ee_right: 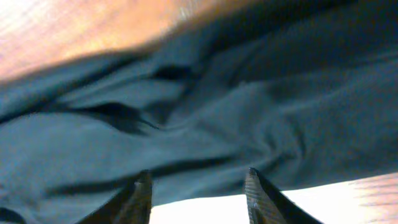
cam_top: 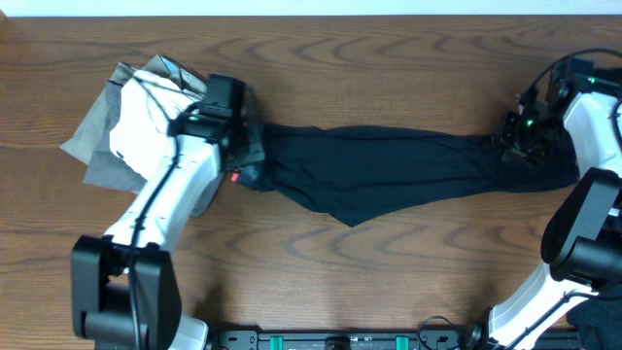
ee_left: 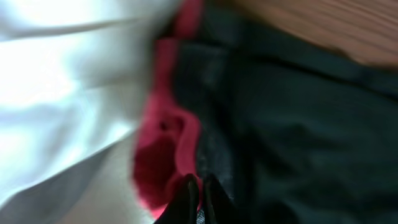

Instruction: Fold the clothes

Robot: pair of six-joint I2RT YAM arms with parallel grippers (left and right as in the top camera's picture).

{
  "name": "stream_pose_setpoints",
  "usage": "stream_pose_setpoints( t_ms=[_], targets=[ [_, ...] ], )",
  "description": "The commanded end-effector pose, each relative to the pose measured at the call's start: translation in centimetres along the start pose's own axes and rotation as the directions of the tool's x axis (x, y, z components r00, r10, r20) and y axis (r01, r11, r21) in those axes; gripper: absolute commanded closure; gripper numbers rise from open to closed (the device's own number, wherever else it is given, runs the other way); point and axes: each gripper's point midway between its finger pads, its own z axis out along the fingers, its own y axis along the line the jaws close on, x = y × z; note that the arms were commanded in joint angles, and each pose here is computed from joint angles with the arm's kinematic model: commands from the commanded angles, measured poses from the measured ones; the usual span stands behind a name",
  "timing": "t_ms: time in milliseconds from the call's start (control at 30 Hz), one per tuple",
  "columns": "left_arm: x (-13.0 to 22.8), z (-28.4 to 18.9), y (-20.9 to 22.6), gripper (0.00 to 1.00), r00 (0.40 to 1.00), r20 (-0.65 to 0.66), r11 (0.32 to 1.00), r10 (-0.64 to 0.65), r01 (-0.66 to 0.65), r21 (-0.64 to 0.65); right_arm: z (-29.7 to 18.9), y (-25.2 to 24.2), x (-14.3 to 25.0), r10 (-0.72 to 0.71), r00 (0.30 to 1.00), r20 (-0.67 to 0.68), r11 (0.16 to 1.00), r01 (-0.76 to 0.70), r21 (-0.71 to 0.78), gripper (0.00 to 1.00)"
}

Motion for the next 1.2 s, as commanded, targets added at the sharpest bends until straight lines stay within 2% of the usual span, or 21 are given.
stream_pose_setpoints(
  t_ms=[0, 167, 333, 400, 533, 633, 667, 700, 800, 933, 1167],
  targets=[
    [1.8, 2.6, -0.6, 0.94, 0.988, -0.067, 0.989, 0.140, -0.142, -0.025, 1.1, -0.1, 1.2, 0.023, 1.000, -0.019, 1.000, -0.023, 0.003, 0.63],
    [3.1, 4.0, 1.3, 0.94, 0.984, -0.136, 0.985, 0.111, -0.126, -0.113, 3.7, -1.0, 1.6, 0.042, 0.999, 0.005, 0.999, -0.042, -0.001, 0.67],
    [3.1, 2.1, 6.8, 0.94, 0.990, -0.139, 0.939, 0.031, -0.077, -0.335, 5.2, -1.8, 1.0, 0.038, 0.998, 0.058, 0.999, -0.038, 0.005, 0.76],
    [3.0, 1.1, 8.2, 0.94, 0.991, -0.136, 0.931, -0.002, -0.048, -0.361, 5.7, -2.6, 0.8, 0.059, 0.995, 0.083, 0.998, -0.061, 0.027, 0.80],
    [2.3, -0.8, 9.1, 0.94, 0.995, -0.090, 0.938, -0.042, 0.008, -0.346, 6.7, -4.5, 1.0, 0.122, 0.986, 0.114, 0.987, -0.133, 0.092, 0.87],
    [1.8, -2.3, 7.4, 0.83, 0.998, -0.049, 0.967, -0.038, 0.024, -0.254, 7.6, -5.3, 1.4, 0.139, 0.982, 0.125, 0.983, -0.152, 0.099, 0.90],
    [1.7, -2.9, 6.5, 0.83, 0.999, -0.035, 0.978, -0.028, 0.021, -0.209, 7.8, -5.4, 1.4, 0.140, 0.982, 0.129, 0.983, -0.153, 0.098, 0.90],
    [1.5, -3.3, 5.7, 0.77, 0.999, -0.023, 0.985, -0.023, 0.019, -0.173, 8.1, -5.5, 1.5, 0.139, 0.981, 0.135, 0.984, -0.152, 0.097, 0.90],
    [1.2, -3.8, 3.7, 0.74, 1.000, 0.005, 0.996, -0.001, 0.001, -0.092, 8.4, -5.6, 1.6, 0.138, 0.981, 0.139, 0.984, -0.152, 0.096, 0.90],
    [1.3, -2.2, 2.5, 0.75, 0.999, -0.006, 0.996, 0.038, -0.039, -0.083, 8.3, -6.1, 1.6, 0.153, 0.978, 0.142, 0.981, -0.168, 0.100, 0.90],
    [4.3, 4.2, 2.9, 0.88, 0.981, -0.154, 0.984, 0.120, -0.139, -0.115, 7.8, -8.3, 2.2, 0.254, 0.958, 0.136, 0.956, -0.270, 0.118, 0.90]
  ],
)
